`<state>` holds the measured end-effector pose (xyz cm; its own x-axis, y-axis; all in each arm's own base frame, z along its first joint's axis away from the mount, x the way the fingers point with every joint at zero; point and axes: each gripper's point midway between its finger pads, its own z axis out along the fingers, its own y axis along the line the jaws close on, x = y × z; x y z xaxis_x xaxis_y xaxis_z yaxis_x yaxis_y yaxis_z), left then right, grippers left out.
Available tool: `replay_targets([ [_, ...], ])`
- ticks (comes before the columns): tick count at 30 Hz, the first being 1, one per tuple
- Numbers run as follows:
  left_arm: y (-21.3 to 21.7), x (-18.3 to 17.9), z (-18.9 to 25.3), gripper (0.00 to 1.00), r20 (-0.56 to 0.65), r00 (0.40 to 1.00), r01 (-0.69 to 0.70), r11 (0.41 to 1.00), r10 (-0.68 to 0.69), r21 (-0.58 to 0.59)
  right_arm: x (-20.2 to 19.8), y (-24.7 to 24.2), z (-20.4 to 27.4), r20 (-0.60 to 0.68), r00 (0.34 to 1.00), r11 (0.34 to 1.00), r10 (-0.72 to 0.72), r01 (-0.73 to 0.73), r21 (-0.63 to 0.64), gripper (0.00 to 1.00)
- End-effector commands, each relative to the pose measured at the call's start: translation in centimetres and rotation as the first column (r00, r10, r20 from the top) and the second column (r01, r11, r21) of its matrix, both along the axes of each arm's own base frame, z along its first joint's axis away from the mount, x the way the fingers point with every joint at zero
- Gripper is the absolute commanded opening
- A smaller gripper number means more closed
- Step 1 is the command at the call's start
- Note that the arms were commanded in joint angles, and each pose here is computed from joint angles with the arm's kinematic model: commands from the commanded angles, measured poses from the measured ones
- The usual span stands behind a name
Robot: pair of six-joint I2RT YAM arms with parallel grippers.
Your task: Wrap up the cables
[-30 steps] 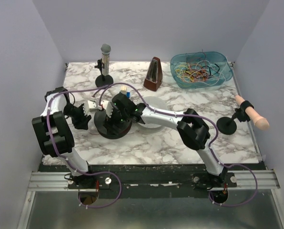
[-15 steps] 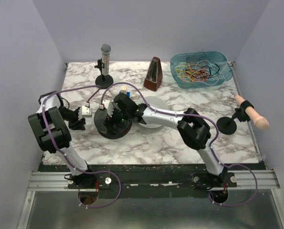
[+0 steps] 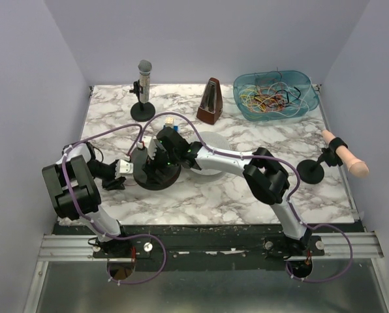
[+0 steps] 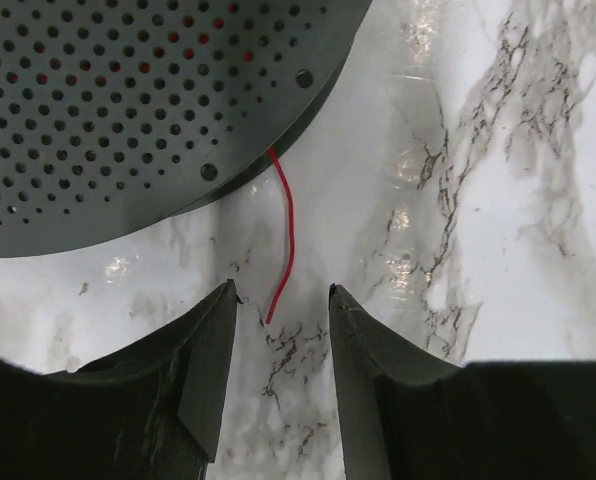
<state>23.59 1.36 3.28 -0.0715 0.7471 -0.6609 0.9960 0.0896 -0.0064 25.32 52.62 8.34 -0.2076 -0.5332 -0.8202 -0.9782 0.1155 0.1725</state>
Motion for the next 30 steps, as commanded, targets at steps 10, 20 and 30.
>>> replay_targets([
  [10,0.6,1.6,-1.9,0.07,0.078,0.992,0.089,0.986,-0.101,0.143,-0.7,-1.1,-0.2,-0.035,0.999,1.000,-0.005,0.004,-0.030,0.88],
  [20,0.9,9.6,2.2,0.00,0.281,0.958,-0.071,0.997,0.061,0.024,-0.6,-2.2,-1.1,-0.049,0.999,0.998,-0.004,0.000,-0.062,0.88],
  [30,-1.7,15.2,3.5,0.00,0.310,0.947,-0.079,0.997,0.079,-0.014,-2.1,-2.2,-0.8,-0.077,0.993,0.994,0.093,-0.097,-0.054,0.85],
])
